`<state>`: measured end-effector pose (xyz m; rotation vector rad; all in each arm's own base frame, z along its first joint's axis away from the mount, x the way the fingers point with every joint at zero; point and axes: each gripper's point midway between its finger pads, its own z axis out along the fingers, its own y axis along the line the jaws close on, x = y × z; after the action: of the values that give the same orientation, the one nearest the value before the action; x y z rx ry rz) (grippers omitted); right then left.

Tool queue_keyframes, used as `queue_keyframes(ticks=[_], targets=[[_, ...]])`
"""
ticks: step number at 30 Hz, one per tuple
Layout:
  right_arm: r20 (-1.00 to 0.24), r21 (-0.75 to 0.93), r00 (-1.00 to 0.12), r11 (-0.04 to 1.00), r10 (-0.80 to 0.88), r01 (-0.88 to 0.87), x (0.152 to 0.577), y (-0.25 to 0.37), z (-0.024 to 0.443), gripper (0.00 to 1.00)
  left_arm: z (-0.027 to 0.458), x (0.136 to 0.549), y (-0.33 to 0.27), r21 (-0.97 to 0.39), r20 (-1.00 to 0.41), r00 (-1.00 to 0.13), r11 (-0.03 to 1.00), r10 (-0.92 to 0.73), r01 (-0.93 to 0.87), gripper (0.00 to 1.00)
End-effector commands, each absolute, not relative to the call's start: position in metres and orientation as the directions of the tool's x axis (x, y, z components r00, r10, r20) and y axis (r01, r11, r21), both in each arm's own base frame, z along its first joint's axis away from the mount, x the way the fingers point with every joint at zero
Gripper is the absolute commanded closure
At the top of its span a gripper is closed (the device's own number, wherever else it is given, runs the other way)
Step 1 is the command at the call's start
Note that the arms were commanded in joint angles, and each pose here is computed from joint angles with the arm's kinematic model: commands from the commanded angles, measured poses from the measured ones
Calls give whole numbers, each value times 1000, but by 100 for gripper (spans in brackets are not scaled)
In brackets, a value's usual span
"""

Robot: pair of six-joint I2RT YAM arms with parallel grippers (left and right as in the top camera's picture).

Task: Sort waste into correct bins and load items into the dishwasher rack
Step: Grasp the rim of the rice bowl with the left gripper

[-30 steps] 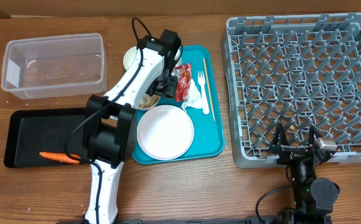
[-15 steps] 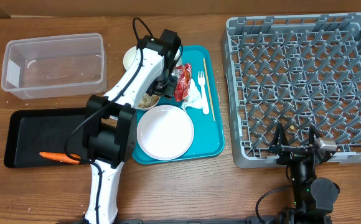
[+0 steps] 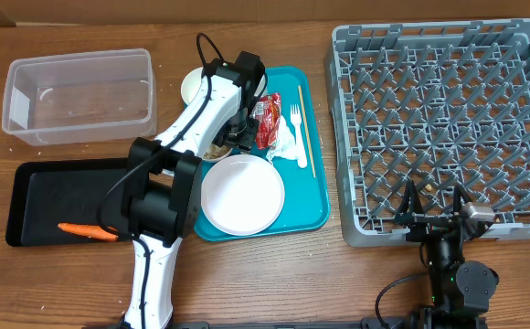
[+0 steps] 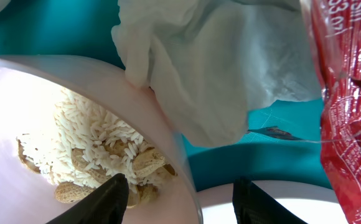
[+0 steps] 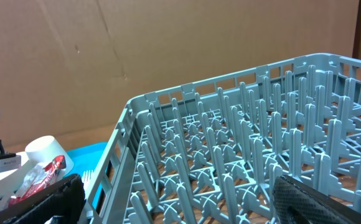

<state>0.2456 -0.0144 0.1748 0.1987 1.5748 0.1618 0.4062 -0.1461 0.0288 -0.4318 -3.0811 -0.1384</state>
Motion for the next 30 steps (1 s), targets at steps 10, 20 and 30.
queue_keyframes(ticks=[10,20,30], targets=[[-973,230,-9,973,230,23,246,-14,172,0,30,413,-139,117,31,-960,953,277,279,62],[-973,230,-9,973,230,23,246,-14,172,0,47,421,-142,115,-7,-961,955,275,272,75],[-973,230,-9,973,230,23,246,-14,172,0,68,433,-147,110,-57,-960,957,275,267,90]])
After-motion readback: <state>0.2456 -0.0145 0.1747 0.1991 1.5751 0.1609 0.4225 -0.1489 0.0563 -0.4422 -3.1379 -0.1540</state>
